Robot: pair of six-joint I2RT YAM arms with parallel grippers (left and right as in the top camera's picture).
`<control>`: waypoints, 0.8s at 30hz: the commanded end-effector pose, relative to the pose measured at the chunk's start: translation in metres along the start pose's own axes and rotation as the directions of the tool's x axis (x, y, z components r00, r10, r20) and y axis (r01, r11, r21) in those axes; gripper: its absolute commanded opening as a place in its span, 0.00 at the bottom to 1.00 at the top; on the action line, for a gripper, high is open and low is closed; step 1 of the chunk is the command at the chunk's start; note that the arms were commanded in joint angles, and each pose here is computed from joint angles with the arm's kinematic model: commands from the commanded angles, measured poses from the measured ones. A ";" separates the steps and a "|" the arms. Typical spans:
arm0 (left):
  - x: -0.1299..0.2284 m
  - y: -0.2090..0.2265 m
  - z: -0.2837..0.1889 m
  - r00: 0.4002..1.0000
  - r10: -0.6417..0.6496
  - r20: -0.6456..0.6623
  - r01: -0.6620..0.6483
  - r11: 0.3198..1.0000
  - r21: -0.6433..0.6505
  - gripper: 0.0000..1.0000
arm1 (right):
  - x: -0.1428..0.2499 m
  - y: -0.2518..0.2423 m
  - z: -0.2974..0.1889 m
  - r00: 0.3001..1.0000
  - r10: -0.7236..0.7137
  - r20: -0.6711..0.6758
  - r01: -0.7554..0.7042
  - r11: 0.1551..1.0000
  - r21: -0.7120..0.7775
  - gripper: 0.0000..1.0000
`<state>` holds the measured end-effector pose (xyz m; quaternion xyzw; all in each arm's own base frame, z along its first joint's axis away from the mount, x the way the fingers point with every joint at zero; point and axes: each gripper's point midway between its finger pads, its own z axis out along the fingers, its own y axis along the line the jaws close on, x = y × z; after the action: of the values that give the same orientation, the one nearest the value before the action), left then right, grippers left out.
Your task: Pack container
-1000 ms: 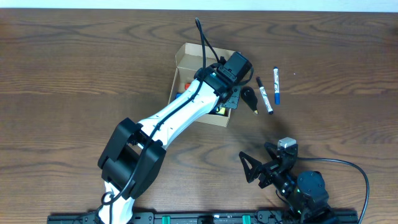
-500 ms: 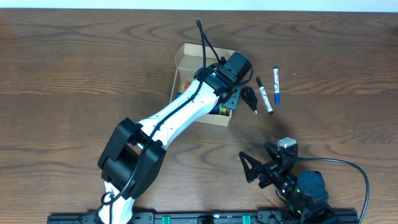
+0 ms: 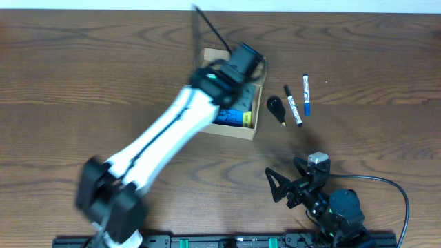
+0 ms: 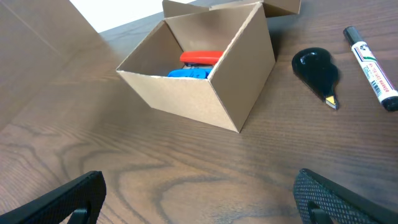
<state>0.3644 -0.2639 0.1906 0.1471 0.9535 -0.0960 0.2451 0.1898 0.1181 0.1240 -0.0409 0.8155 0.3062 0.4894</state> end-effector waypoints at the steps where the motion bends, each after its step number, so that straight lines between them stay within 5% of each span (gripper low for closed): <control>1: -0.017 0.035 -0.042 0.996 -0.031 0.085 0.034 0.999 -0.036 0.46 | 0.001 -0.003 0.001 1.000 0.012 0.001 -0.012 1.000 0.015 0.99; 9: -0.008 0.116 -0.082 0.998 -0.017 0.059 0.023 0.994 -0.106 0.49 | 0.004 0.009 0.000 0.992 0.119 -0.029 -0.120 0.992 -0.049 0.99; 14: 0.004 0.140 -0.085 0.996 -0.086 0.006 0.086 0.995 0.040 0.45 | 0.009 0.023 -0.001 0.963 0.255 -0.085 -0.264 0.958 -0.115 0.99; 24: 0.028 0.175 -0.099 0.997 -0.055 -0.047 0.060 0.994 0.092 0.44 | 0.002 0.015 0.002 0.982 0.182 -0.053 -0.186 0.980 -0.073 0.99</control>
<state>0.3591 -0.0605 0.2358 0.0764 0.9678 -0.1256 0.2042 0.1811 0.1362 0.1334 0.0019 0.8044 0.3986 0.4405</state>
